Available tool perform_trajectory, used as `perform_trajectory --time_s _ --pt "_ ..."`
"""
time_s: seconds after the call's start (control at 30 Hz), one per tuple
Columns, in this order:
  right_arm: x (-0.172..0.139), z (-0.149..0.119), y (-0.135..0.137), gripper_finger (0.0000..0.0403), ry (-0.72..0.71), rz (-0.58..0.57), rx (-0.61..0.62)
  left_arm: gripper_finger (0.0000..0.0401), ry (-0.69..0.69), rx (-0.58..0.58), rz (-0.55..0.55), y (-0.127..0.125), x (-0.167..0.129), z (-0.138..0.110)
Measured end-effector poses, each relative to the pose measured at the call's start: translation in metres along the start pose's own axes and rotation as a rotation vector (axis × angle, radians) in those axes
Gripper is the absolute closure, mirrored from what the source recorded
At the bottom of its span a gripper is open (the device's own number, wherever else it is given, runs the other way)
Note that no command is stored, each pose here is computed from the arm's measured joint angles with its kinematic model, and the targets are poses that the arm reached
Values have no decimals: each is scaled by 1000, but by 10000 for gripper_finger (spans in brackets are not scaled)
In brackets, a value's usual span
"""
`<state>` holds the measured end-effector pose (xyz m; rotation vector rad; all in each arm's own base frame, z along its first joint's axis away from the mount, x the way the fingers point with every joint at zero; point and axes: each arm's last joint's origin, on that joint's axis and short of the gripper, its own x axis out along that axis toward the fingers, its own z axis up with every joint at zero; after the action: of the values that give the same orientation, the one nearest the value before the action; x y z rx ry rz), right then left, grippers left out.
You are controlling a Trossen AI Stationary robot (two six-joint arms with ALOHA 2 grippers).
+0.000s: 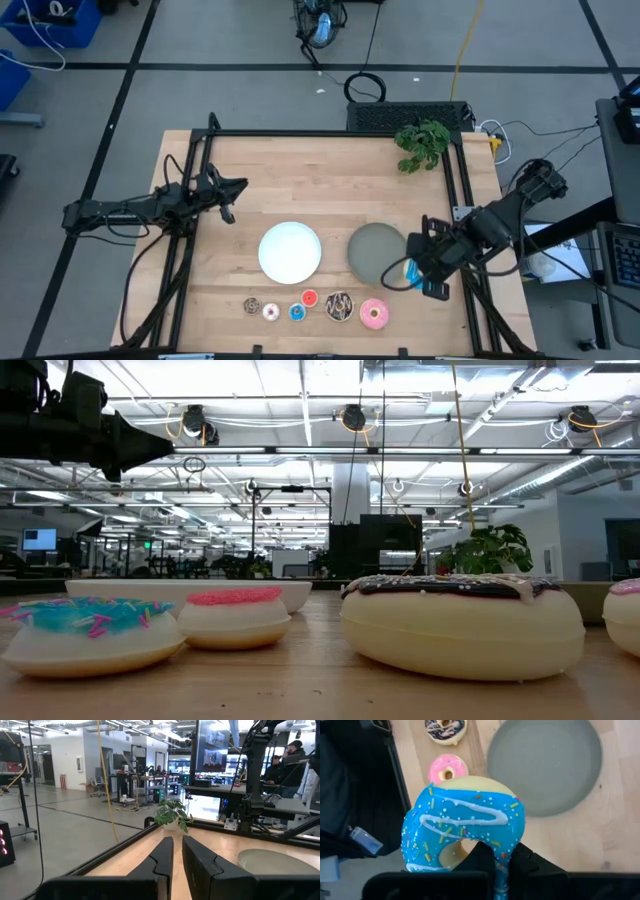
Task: Pick & Place donuts
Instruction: Put the large blue donut on the brown plate
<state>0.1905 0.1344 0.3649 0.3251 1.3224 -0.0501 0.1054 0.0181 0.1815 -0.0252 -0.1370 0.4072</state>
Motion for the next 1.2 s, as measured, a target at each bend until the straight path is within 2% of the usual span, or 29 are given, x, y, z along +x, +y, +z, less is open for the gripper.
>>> perform_trajectory --time_s 0.33,0.47,0.67,0.8,1.03,1.2 --pt "4 6 0 395 14 14 58 357 0 7 21 1 0 0" --pt "17 18 1 395 29 -13 43 357 1 8 51 1 0 0" --pt "44 45 1 394 133 41 -13 357 4 9 52 2 0 0" --pt "50 59 -8 394 132 53 -22 357 5 16 52 2 0 -1" --pt "49 77 -33 394 58 -44 -23 357 6 25 74 2 0 -1" --pt "48 87 -48 394 39 -56 -12 357 6 32 95 3 0 -1"
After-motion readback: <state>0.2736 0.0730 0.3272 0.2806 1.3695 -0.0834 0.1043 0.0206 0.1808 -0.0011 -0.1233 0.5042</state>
